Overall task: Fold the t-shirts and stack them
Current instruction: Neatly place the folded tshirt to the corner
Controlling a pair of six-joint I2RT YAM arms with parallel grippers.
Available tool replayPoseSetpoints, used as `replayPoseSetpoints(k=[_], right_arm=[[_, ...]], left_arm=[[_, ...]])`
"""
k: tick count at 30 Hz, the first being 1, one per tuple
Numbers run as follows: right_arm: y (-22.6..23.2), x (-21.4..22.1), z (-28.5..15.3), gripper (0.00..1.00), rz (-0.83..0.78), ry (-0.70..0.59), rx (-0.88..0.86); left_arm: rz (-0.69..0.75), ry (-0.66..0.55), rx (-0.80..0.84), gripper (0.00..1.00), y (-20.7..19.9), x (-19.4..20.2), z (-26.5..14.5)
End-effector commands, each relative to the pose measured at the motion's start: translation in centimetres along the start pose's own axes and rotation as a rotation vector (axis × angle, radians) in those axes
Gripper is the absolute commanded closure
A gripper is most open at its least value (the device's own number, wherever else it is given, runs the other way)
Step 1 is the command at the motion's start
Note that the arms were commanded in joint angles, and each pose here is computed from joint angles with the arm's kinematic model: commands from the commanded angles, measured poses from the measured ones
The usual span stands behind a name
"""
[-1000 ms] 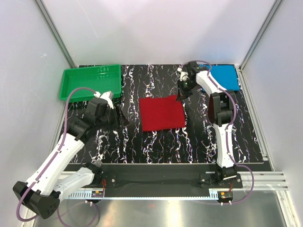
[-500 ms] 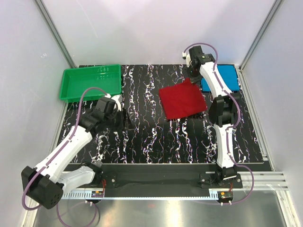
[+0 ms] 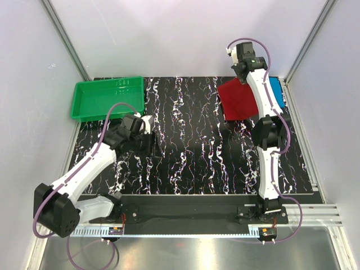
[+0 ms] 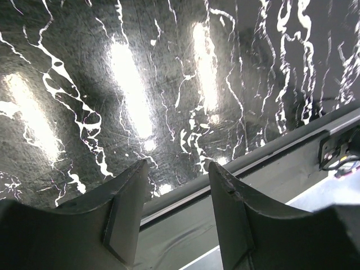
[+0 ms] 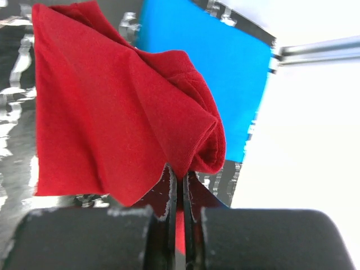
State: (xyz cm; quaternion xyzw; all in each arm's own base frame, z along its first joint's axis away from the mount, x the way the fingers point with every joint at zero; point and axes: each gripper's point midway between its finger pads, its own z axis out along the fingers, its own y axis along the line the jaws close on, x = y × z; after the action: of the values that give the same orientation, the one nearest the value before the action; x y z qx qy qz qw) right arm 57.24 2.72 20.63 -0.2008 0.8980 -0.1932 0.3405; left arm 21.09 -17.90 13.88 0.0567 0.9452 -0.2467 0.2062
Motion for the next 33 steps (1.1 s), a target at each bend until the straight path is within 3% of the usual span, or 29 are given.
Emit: replayPoseSetpoints(k=[1,24,33], right_arm=[[-4.7,-2.7,-2.5,1.00,-0.007,-0.105,0.138],[-9.6,-5.5,-8.8,1.00,-0.037,-0.217,0.262],[-10.8,-5.4,-8.5,1.00,-0.063,-0.216,0.284]], left_arm=[[0.061,-0.012,0.040,0.48,-0.4,-1.0,0.1],[0.059,0.033,0.054,0.49,0.5,-1.8,1.2],[0.044,0.048,0.058,0.50,0.6,-1.8,1.8]])
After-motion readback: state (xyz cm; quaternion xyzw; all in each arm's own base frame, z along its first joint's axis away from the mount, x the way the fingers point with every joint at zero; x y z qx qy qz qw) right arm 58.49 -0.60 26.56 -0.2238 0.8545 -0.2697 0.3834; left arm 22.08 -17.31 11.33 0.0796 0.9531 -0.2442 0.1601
